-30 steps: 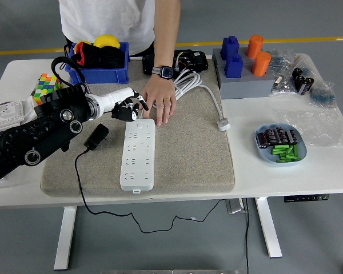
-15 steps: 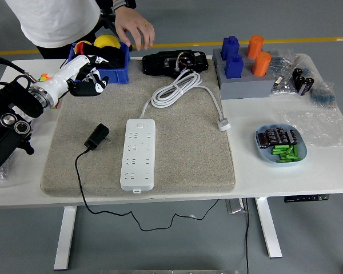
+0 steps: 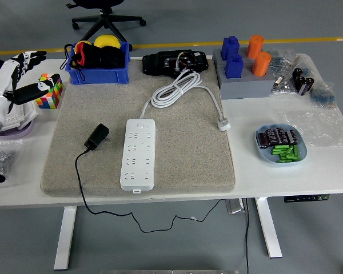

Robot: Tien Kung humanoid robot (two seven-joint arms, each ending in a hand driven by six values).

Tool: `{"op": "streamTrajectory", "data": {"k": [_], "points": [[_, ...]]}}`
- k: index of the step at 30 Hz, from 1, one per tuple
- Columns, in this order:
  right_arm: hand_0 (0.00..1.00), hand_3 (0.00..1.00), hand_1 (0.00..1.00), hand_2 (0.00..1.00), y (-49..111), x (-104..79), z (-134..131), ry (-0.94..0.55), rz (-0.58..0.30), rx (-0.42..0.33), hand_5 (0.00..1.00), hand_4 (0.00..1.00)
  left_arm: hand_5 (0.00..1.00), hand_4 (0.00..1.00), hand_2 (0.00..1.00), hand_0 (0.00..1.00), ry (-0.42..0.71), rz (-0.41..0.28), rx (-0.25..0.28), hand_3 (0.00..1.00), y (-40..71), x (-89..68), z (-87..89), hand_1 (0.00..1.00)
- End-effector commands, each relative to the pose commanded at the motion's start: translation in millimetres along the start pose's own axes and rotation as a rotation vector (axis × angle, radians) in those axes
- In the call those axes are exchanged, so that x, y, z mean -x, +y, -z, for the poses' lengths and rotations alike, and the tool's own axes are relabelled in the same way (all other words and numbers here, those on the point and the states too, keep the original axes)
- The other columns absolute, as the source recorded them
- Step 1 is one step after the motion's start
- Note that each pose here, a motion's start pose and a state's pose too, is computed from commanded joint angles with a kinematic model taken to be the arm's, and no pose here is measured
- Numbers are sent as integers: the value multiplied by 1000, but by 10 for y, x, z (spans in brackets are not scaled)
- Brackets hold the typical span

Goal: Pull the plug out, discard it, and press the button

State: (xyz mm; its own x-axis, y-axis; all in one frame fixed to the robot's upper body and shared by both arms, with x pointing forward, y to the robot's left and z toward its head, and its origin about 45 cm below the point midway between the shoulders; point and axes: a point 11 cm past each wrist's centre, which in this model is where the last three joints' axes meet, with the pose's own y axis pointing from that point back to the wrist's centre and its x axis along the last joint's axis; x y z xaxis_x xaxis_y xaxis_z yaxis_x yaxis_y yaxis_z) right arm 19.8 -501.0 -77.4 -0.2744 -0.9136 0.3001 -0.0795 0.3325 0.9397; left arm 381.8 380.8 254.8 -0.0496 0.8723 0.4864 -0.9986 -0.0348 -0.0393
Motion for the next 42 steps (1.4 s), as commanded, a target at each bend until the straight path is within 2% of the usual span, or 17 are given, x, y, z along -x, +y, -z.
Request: {"op": "streamTrajectory", "data": {"k": [5, 11, 18, 25, 36, 42], "points": [[750, 674, 684, 665, -1, 16, 18, 0, 3, -3, 666, 760, 265, 760, 818, 873, 9, -42, -6, 818, 58, -127, 51, 891], [750, 674, 684, 665, 1, 115, 275, 26, 21, -42, 666, 759, 276, 755, 813, 871, 39, -96, 22, 820, 42, -285, -26, 881], [749, 674, 683, 665, 7, -18, 119, 21, -5, -18, 666, 759, 291, 752, 806, 866, 57, -52, 22, 818, 123, -118, -6, 871], [749, 674, 683, 665, 1, 35, 112, 19, 6, -19, 666, 760, 292, 752, 797, 862, 47, -35, -9, 817, 129, -84, 63, 858], [749, 674, 684, 666, -8, 59, -20, 9, 9, 4, 666, 759, 297, 749, 766, 825, 68, -7, -36, 817, 198, 40, 137, 817], [750, 674, 683, 665, -15, 129, -25, 5, 21, 2, 664, 760, 302, 745, 765, 821, 66, -1, -46, 815, 219, 57, 168, 810]]}}
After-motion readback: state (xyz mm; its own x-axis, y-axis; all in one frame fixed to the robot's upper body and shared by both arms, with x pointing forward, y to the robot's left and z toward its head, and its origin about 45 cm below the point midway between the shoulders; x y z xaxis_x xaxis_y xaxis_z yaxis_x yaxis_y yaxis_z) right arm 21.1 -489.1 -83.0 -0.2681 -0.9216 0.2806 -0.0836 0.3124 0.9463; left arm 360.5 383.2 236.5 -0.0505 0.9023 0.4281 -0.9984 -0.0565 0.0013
